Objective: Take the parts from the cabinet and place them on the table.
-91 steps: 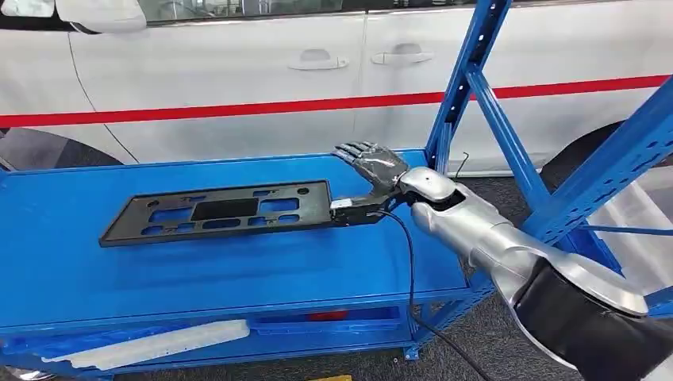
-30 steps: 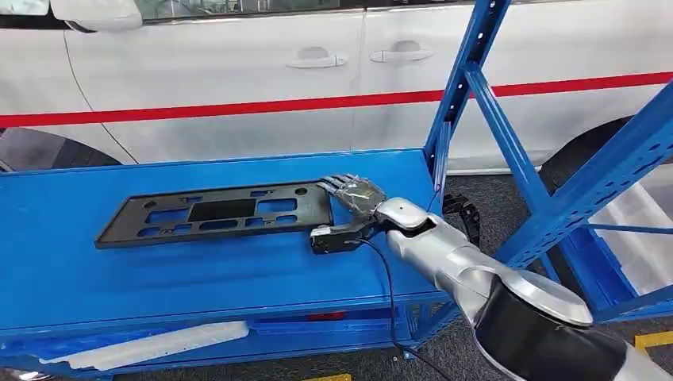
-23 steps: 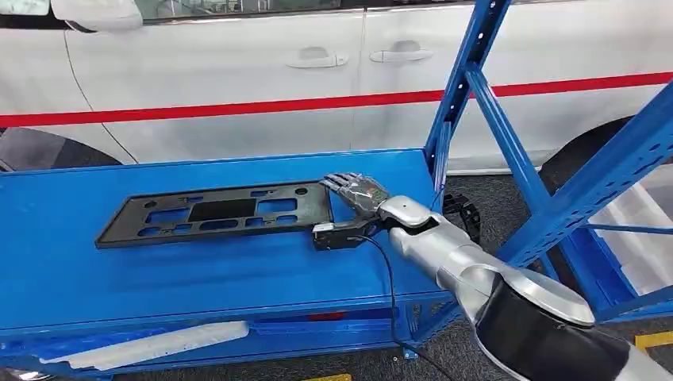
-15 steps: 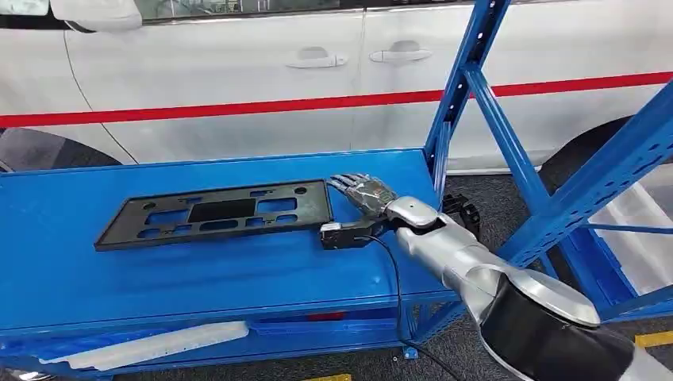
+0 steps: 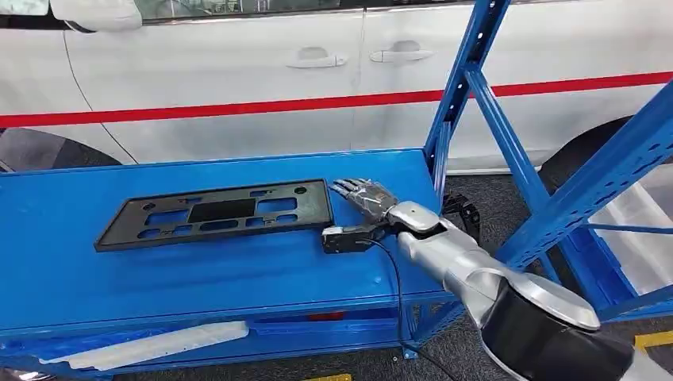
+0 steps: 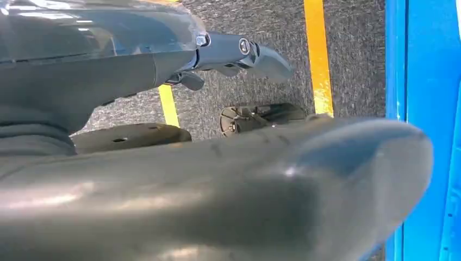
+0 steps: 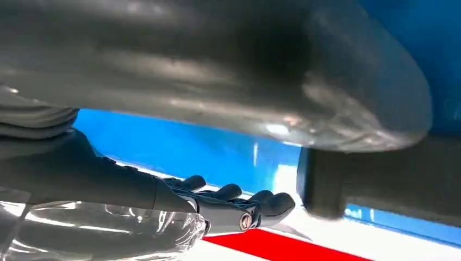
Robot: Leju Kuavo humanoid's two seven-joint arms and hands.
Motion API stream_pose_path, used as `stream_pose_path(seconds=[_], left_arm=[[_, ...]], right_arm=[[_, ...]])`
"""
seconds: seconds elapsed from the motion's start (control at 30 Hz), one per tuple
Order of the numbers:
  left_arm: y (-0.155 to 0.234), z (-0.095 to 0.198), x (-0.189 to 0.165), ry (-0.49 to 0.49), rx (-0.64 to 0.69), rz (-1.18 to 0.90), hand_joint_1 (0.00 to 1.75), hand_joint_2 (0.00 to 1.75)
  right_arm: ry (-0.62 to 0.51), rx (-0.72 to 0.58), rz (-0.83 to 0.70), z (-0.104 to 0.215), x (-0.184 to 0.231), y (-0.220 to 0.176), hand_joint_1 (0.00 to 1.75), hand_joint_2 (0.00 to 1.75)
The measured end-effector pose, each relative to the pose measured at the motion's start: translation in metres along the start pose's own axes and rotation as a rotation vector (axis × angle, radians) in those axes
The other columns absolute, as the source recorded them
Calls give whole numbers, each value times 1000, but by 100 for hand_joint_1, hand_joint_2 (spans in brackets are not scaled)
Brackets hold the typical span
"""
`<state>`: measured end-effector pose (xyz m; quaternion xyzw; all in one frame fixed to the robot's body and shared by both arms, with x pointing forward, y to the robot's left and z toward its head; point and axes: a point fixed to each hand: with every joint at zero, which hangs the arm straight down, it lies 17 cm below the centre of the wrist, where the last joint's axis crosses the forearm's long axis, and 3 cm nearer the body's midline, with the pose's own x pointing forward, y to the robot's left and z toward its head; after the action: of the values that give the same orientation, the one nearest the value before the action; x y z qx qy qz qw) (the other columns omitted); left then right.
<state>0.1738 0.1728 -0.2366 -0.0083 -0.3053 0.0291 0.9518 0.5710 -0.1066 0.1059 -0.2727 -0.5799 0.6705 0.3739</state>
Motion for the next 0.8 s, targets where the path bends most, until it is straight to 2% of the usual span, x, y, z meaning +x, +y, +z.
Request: stream_pose_path(seconds=[0.8], left_arm=[[0,1,-3,12,-2,-3,0,0]], right_arm=[[-19,-49,37,0,2,-5,0,0]])
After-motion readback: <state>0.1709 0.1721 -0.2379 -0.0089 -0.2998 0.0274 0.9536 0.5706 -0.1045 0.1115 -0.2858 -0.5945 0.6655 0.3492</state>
